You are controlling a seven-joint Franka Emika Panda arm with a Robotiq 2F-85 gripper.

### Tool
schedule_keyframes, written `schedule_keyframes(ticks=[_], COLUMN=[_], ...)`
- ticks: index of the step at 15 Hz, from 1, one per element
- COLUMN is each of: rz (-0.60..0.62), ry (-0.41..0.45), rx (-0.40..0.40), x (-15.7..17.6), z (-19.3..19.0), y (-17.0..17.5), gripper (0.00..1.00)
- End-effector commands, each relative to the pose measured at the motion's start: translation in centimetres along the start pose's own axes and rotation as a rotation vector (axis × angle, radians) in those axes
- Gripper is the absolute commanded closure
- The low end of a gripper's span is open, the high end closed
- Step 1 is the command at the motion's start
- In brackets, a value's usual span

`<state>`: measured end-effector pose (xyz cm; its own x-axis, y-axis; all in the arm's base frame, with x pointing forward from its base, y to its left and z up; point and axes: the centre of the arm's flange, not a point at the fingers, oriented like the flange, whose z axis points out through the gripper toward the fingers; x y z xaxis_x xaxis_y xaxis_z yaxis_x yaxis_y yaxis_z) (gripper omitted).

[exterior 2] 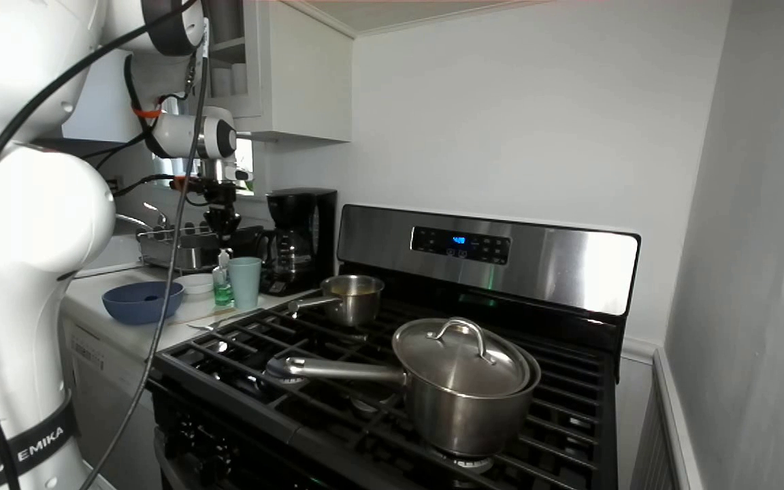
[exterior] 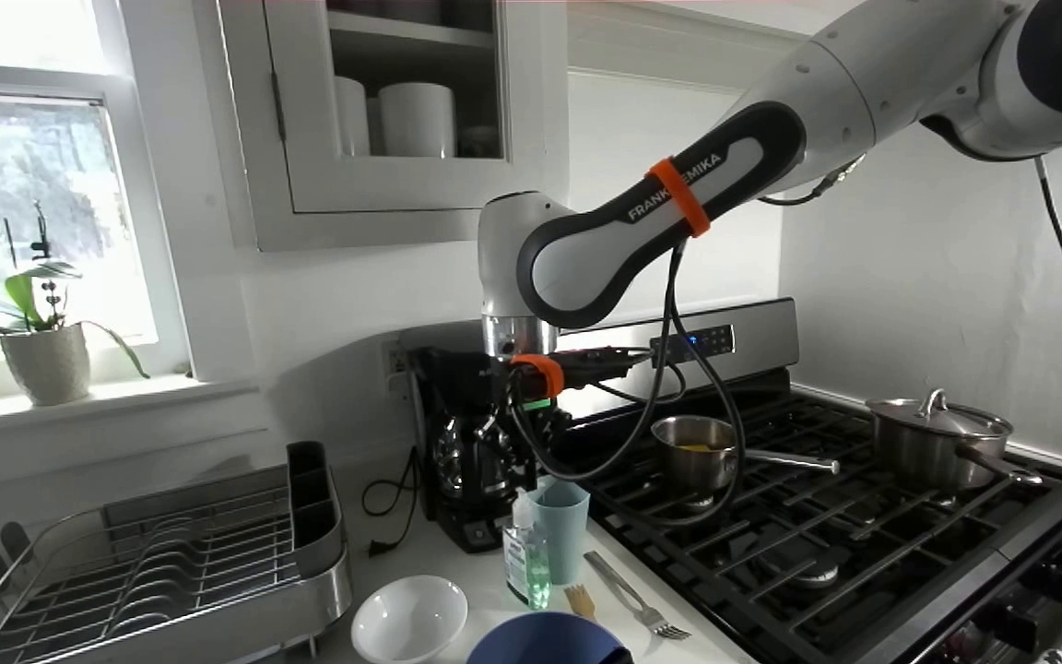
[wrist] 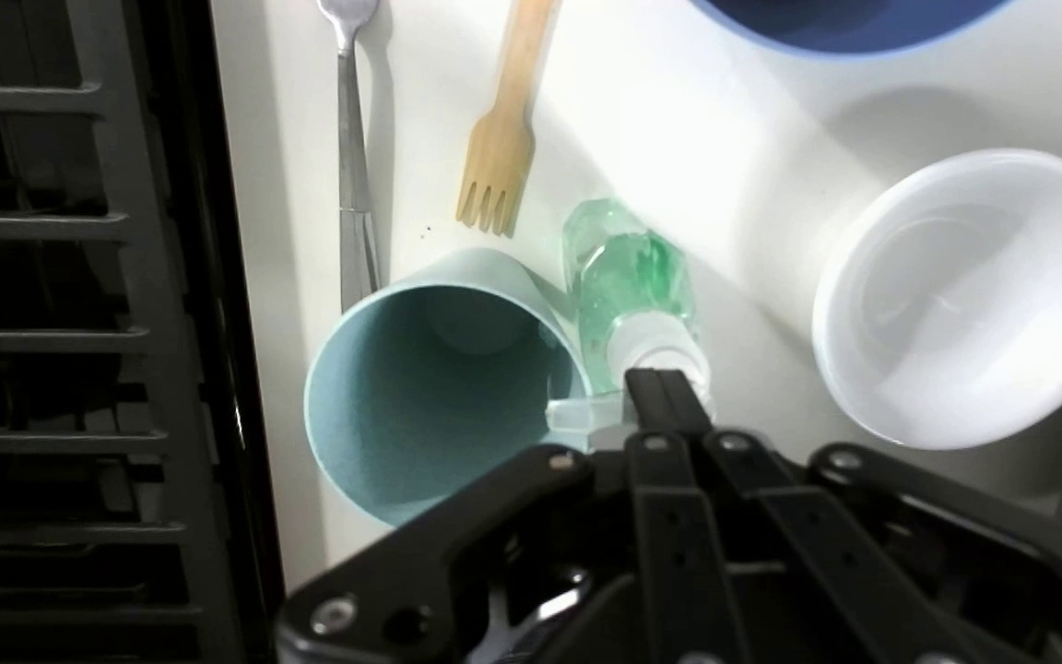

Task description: Push the hand wash nozzle to pour soap in the grey cup

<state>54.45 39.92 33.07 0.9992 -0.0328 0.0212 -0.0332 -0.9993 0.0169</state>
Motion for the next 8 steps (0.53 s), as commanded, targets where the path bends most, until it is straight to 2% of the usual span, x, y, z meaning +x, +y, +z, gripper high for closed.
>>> schedule_keyframes(ticks=[1,8], rz=[0.0,0.011], ry=[-0.072,-0.067], rx=[-0.011,-0.019], x=[-0.1,-0.9], z=[3.6,1.2], y=[-0.2,0.3], gripper=[1.0,1.0])
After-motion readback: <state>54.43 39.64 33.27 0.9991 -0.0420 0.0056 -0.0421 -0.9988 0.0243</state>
